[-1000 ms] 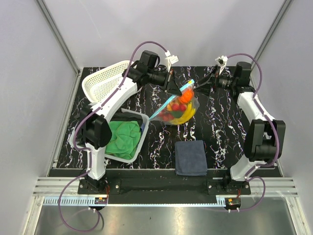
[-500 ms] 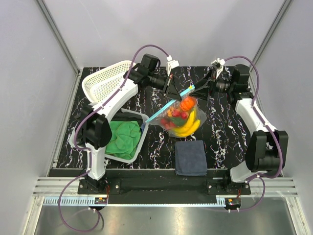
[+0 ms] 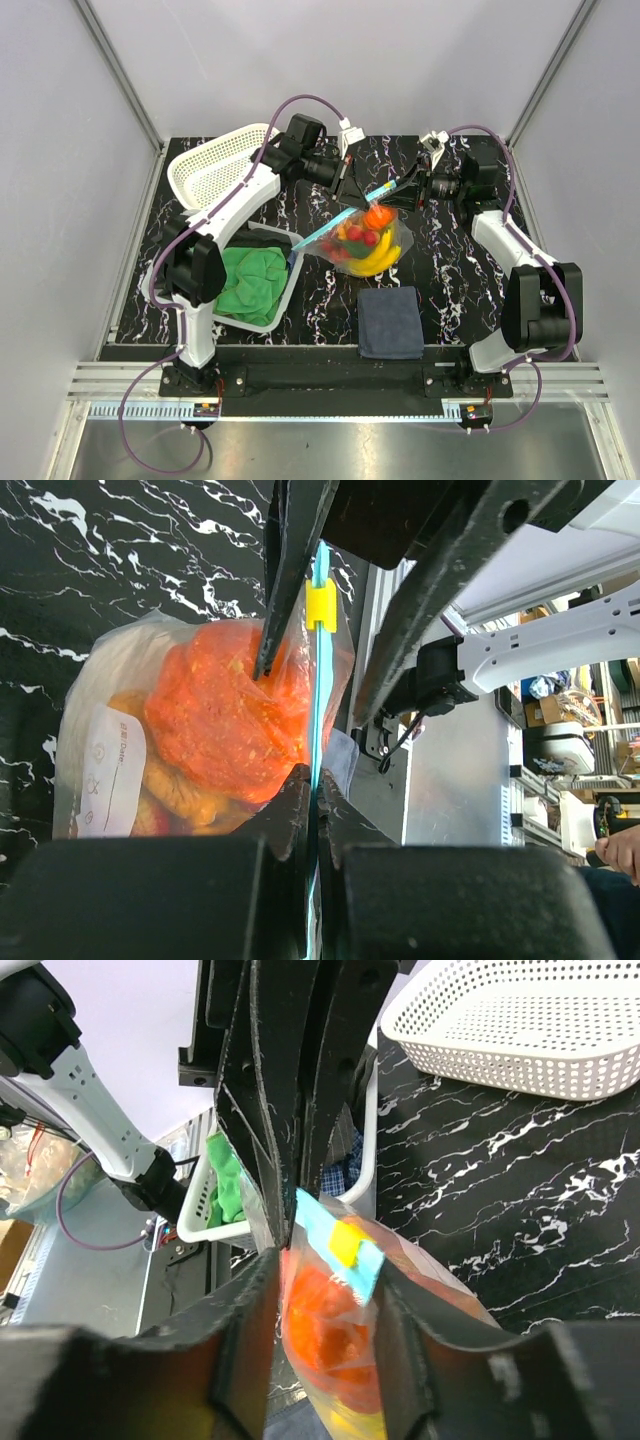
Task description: Open the zip-top bag and remove the fake food
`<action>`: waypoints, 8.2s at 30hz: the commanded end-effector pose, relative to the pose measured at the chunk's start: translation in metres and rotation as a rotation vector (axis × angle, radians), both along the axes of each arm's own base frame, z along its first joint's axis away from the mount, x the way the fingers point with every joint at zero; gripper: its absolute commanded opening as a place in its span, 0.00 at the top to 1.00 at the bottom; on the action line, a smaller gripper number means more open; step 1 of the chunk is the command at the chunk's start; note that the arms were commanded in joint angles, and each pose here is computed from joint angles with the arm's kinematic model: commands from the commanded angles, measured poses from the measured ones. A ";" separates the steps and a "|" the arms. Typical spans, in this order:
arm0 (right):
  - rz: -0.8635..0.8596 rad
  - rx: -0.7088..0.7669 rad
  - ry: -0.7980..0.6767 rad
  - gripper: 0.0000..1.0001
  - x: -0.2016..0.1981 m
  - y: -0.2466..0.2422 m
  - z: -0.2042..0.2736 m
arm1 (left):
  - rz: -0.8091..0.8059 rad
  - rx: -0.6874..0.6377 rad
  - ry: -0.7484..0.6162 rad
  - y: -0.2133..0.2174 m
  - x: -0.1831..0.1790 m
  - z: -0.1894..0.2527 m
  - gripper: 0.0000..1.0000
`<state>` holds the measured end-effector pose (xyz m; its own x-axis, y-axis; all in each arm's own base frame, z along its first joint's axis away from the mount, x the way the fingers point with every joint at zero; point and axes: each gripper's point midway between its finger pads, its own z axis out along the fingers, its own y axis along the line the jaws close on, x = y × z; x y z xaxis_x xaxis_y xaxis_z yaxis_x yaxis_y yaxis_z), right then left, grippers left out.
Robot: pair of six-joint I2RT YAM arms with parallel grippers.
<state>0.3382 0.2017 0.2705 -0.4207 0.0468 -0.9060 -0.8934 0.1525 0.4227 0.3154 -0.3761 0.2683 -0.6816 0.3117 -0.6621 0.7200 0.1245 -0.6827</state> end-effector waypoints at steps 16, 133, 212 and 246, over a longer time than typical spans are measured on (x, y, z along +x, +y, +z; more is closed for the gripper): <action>-0.069 -0.019 0.007 1.00 -0.004 0.003 0.015 | -0.002 -0.085 -0.083 0.004 -0.015 0.046 0.55; 0.054 0.010 0.335 1.00 -0.060 0.012 0.008 | -0.010 -0.258 0.061 -0.025 -0.018 0.048 0.91; -0.223 0.130 0.252 1.00 0.108 -0.038 0.021 | 0.343 0.138 0.088 0.086 -0.096 -0.039 1.00; 0.197 0.127 0.283 1.00 0.023 0.022 0.019 | 0.409 0.105 -0.079 0.076 0.037 -0.001 0.33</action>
<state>0.3816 0.2208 0.2603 -0.8315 0.0484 -0.5534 -0.5554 -0.0531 0.8299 0.3521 -0.2881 0.2568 -0.7643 0.0633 -0.6418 0.5785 0.5070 -0.6390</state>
